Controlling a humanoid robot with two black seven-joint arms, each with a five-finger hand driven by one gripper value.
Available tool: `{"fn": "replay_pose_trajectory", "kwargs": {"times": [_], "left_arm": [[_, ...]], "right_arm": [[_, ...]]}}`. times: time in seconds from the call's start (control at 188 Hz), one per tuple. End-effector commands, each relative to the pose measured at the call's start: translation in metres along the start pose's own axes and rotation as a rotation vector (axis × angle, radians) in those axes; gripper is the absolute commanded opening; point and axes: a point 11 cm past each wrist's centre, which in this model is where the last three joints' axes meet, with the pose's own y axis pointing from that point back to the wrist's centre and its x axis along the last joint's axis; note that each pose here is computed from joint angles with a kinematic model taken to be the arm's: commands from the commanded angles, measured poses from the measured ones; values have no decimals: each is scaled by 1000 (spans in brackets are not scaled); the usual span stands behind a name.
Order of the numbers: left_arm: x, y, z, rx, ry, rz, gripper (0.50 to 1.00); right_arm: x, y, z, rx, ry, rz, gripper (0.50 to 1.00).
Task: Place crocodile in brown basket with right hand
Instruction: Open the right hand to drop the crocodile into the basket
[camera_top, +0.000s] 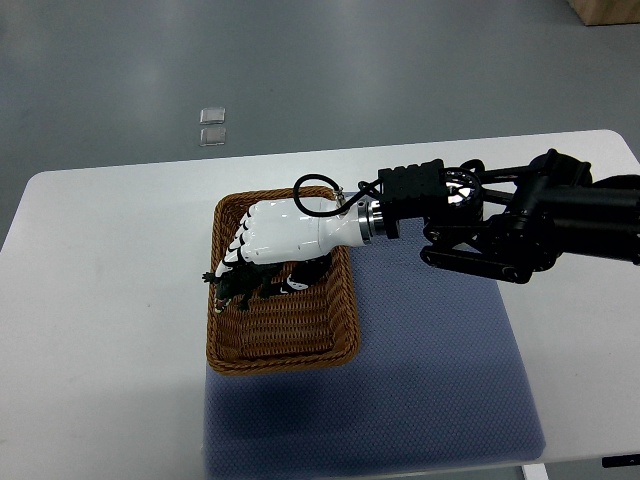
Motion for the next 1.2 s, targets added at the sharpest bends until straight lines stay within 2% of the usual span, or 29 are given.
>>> {"fn": "replay_pose_trajectory", "kwargs": {"times": [0.0,0.085,0.122,0.202,0.218,0.228,0.266,0.308,0.404,0.484,0.749,0.946,1.196], "left_arm": [[0,0,0,0,0,0,1000],[0,0,0,0,0,0,1000],[0,0,0,0,0,0,1000],[0,0,0,0,-1,0,1000],[0,0,0,0,-1,0,1000],[0,0,0,0,-1,0,1000],[0,0,0,0,0,0,1000],[0,0,0,0,0,-1,1000],[0,0,0,0,0,0,1000],[0,0,0,0,0,-1,1000],[0,0,0,0,0,-1,1000],[0,0,0,0,0,0,1000],[0,0,0,0,0,0,1000]], "right_arm": [[-8,1,1,-10,-15,-14,500],[-13,3,4,-23,-18,-20,502],[-14,4,7,-34,-16,-18,541],[-16,4,12,-51,-11,-17,586],[-17,5,14,-57,-12,-16,615],[-17,5,14,-57,-12,-16,615],[-18,7,16,-66,-12,-18,698],[-19,8,17,-67,-14,-17,766],[-21,8,16,-70,-20,-15,860],[-25,9,16,-73,-33,-13,889],[-26,14,26,-115,-44,-3,895],[-8,27,47,-216,-122,143,895],[9,76,87,-409,-361,295,895]]}}
